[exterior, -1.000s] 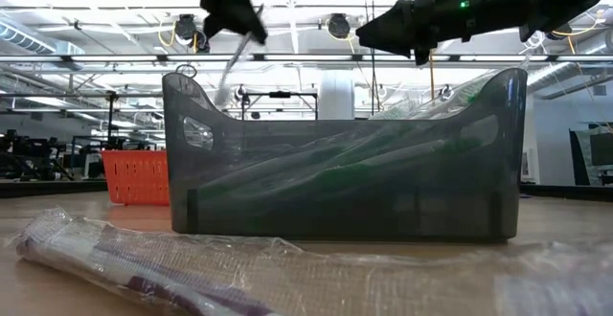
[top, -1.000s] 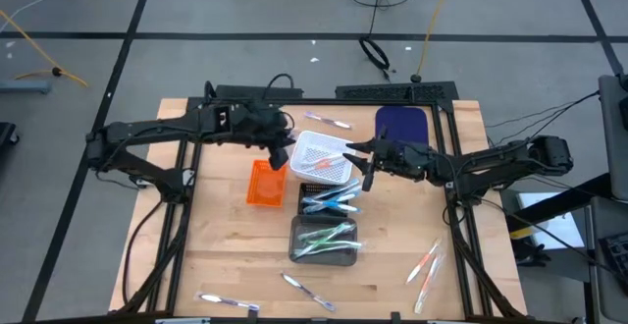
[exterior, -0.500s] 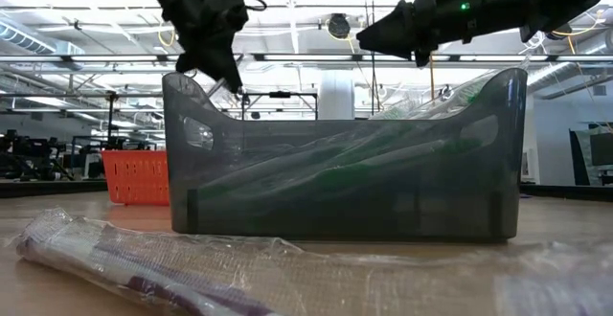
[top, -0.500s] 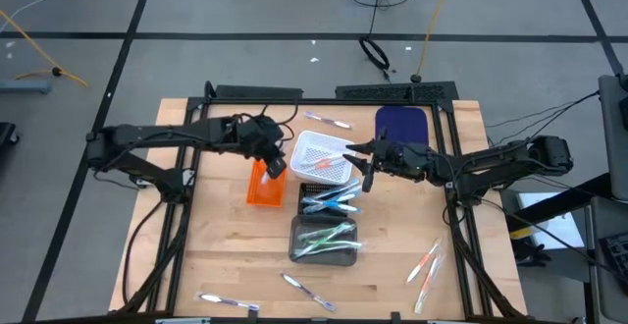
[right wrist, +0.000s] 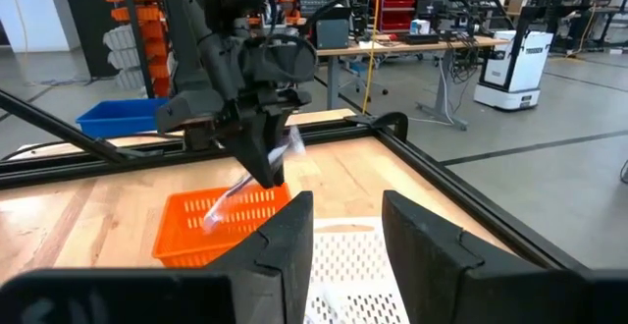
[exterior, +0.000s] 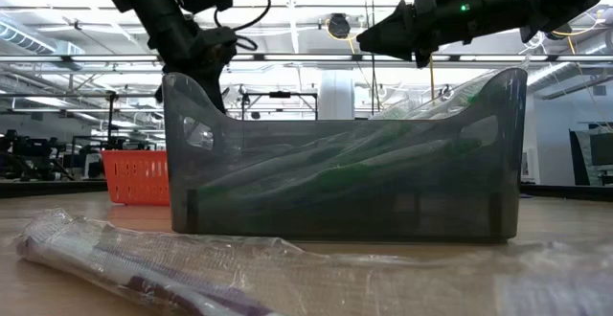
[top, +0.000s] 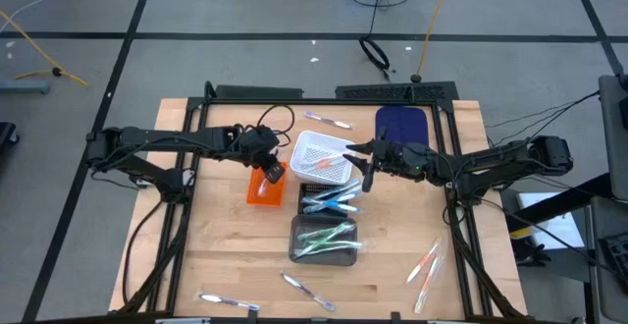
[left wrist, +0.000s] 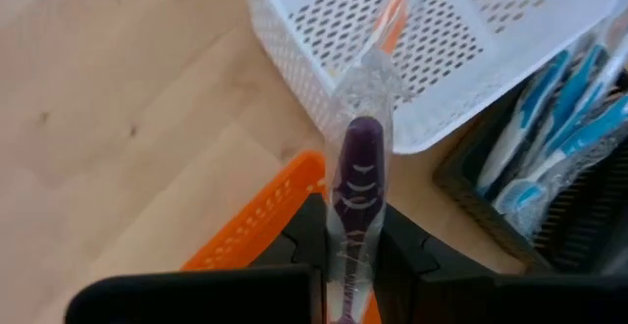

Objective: Pick & Place Toothbrushes
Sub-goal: Put the purple toothbrush into the orange basket, then put the top purple toothbrush into the orange basket

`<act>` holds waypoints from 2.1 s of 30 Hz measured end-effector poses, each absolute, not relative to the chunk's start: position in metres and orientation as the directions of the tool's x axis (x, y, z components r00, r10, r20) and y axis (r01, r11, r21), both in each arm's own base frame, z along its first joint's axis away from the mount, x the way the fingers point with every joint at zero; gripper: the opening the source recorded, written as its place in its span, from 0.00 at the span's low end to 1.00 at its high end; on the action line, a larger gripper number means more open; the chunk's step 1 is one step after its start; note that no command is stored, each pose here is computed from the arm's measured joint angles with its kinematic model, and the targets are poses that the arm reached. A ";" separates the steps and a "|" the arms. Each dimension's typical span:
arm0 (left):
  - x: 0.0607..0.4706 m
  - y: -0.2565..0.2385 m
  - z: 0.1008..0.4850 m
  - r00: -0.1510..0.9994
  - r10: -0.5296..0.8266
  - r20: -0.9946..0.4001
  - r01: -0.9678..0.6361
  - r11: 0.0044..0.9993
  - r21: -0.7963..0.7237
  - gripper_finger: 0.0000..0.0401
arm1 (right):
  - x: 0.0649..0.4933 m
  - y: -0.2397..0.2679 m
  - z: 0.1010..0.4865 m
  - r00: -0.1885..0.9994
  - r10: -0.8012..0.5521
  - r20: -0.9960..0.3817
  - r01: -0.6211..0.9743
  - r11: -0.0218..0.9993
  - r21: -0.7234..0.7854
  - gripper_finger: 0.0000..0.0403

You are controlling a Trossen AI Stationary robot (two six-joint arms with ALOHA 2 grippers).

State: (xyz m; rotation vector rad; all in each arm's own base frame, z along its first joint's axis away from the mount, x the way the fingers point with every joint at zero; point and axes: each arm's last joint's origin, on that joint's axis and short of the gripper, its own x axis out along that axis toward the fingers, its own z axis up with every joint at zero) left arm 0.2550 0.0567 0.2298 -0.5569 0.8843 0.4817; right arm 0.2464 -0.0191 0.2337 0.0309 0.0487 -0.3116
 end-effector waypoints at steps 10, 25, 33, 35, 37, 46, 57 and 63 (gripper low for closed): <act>0.252 0.056 0.222 0.527 0.161 -0.835 -0.641 0.719 -0.266 0.23 | 0.246 -0.019 0.234 0.950 -0.306 -0.053 0.308 0.951 0.022 0.28; 0.259 0.058 0.233 0.632 0.193 -0.751 -0.529 0.815 -0.236 0.38 | 0.242 -0.047 0.224 0.908 -0.392 -0.145 0.404 0.913 0.062 0.28; 0.264 0.059 0.237 0.677 0.203 -0.707 -0.486 0.845 -0.222 0.39 | 0.238 -0.099 0.229 0.816 -0.461 -0.350 0.499 0.866 0.021 0.28; 0.264 0.059 0.237 0.678 0.203 -0.706 -0.484 0.847 -0.221 0.39 | 0.239 -0.112 0.230 0.780 -0.487 -0.393 0.526 0.850 -0.008 0.28; 0.264 0.059 0.237 0.679 0.203 -0.706 -0.483 0.847 -0.221 0.39 | 0.240 -0.123 0.226 0.752 -0.490 -0.441 0.536 0.844 -0.022 0.28; 0.265 0.059 0.238 0.694 0.207 -0.689 -0.466 0.859 -0.211 0.39 | 0.246 -0.162 0.179 0.641 -0.469 -0.608 0.551 0.832 -0.062 0.28; 0.267 0.059 0.240 0.711 0.210 -0.671 -0.455 0.865 -0.211 0.39 | 0.248 -0.172 0.150 0.620 -0.399 -0.676 0.457 0.884 -0.102 0.28; 0.267 0.059 0.240 0.711 0.210 -0.671 -0.454 0.866 -0.210 0.39 | 0.254 -0.176 0.128 0.596 -0.389 -0.703 0.410 0.899 -0.150 0.28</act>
